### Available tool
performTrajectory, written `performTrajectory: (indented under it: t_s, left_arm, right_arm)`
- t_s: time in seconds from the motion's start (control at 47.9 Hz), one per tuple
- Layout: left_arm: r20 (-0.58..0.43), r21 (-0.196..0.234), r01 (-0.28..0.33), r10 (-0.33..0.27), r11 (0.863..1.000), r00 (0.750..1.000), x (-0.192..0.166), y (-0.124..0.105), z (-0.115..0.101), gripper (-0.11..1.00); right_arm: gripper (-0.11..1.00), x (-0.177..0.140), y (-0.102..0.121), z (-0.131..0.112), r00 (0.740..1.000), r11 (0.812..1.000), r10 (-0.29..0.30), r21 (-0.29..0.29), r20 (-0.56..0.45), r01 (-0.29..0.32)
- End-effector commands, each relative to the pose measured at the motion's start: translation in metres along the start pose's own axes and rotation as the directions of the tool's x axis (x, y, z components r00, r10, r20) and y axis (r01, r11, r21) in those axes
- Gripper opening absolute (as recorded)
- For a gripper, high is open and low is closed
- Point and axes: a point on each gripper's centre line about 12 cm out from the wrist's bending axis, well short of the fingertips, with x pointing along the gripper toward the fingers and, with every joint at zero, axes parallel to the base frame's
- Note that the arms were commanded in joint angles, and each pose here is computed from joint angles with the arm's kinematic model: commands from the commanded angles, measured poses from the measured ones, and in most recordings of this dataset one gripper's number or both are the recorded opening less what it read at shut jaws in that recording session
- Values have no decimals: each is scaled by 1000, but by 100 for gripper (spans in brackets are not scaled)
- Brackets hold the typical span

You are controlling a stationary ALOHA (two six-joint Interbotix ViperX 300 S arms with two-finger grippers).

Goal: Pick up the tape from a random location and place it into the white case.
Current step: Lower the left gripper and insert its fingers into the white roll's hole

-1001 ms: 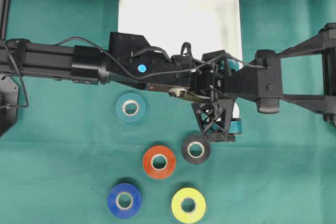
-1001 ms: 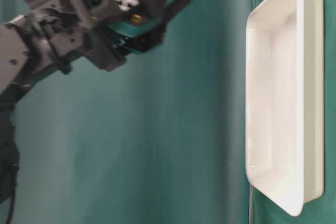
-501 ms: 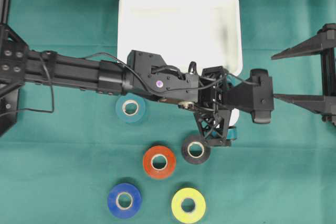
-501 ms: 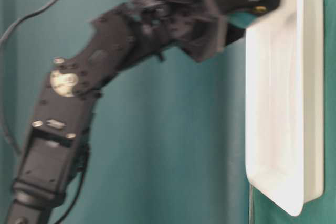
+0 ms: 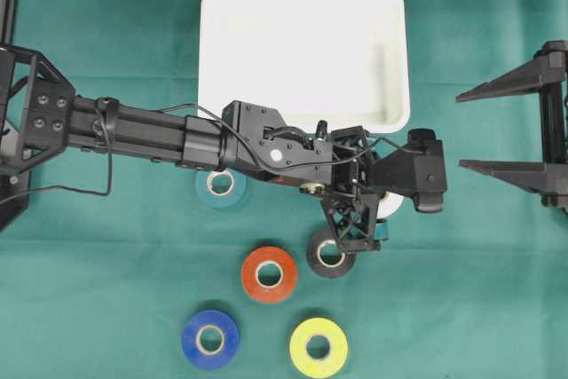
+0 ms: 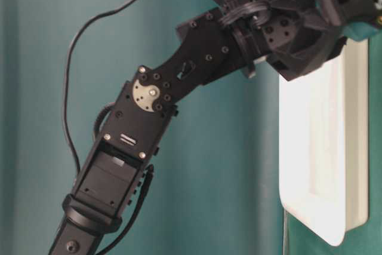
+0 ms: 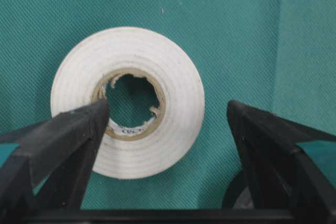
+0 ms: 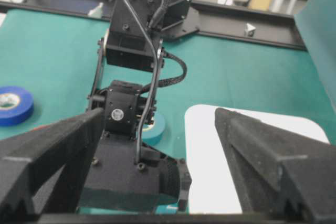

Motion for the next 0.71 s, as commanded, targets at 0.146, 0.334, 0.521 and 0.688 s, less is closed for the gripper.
performTrajectory:
  t_s: [0.146,0.334,0.521,0.688]
  left_arm:
    - [18,-2,4,-4,1000,1000,3,-2,2,97]
    - [5,-4,1,-1,1000,1000,17,0,-4,97]
    - [-2,-6,1,-1,1000,1000,19,1,-6,97]
    - [-2,-5,1,-1,1000,1000,19,0,-7,97]
  right_arm:
    - [90,3,0,9,1000,1000,-1,-1,20,1]
    - [90,3,0,10,1000,1000,-1,-1,21,1]
    - [90,3,-1,9,1000,1000,-3,-3,20,3]
    - [90,4,-2,8,1000,1000,-7,-2,15,7]
